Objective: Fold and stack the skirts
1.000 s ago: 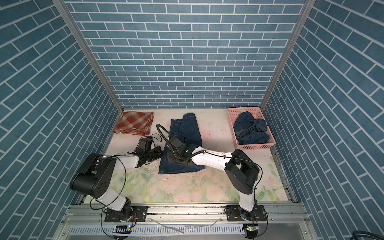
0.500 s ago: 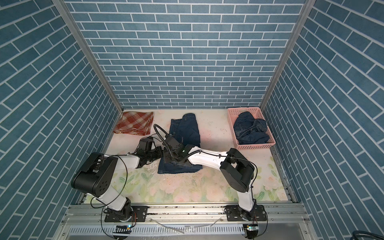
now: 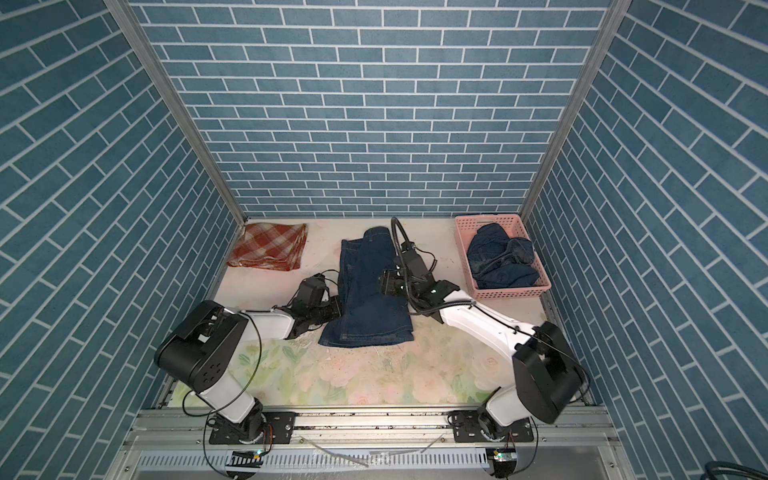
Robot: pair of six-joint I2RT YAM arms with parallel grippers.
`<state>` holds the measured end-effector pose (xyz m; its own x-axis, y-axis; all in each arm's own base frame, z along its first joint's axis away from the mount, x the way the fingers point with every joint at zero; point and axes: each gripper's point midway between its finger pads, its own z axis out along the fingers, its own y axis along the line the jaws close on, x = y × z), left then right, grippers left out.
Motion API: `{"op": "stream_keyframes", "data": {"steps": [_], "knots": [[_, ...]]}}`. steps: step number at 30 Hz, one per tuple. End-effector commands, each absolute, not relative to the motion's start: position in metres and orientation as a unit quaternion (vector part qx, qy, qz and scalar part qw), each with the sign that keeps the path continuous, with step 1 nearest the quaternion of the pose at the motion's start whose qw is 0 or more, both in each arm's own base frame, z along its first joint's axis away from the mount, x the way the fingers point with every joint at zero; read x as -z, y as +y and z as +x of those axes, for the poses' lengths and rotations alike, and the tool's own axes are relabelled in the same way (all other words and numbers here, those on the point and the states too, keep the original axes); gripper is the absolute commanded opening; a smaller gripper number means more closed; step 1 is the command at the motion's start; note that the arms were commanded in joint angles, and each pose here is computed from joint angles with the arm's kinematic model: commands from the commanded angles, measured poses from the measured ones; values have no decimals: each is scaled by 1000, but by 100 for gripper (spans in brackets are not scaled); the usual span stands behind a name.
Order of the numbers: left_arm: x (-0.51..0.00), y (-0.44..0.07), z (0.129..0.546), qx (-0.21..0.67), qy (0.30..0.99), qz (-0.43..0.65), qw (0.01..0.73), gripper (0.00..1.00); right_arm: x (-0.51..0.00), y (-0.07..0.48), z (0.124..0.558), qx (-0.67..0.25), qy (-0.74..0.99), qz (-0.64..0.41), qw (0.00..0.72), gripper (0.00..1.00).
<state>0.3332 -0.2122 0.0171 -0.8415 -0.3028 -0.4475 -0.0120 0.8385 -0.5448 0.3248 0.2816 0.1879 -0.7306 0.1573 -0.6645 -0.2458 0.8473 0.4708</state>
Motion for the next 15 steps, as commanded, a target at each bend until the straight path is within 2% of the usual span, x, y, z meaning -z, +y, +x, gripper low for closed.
{"op": "stream_keyframes", "data": {"steps": [1, 6, 7, 9, 11, 12, 15], "knots": [[45, -218, 270, 201, 964, -84, 153, 0, -192, 244, 323, -245, 890, 3, 385, 67], [38, -296, 265, 229, 961, -30, 153, 0, -207, 199, 323, -216, 887, 25, 409, 70], [35, -313, 263, 239, 959, -17, 150, 4, -210, 193, 323, -210, 886, 24, 412, 71], [28, -335, 261, 259, 954, 4, 148, 15, -211, 184, 323, -199, 889, 19, 412, 75], [22, -337, 257, 270, 951, 12, 149, 33, -209, 180, 323, -187, 895, 9, 406, 78], [18, -330, 255, 267, 951, 13, 153, 43, -208, 179, 324, -183, 896, 5, 404, 79], [7, -293, 255, 247, 954, 2, 168, 61, -197, 179, 324, -172, 903, -2, 392, 81]]}}
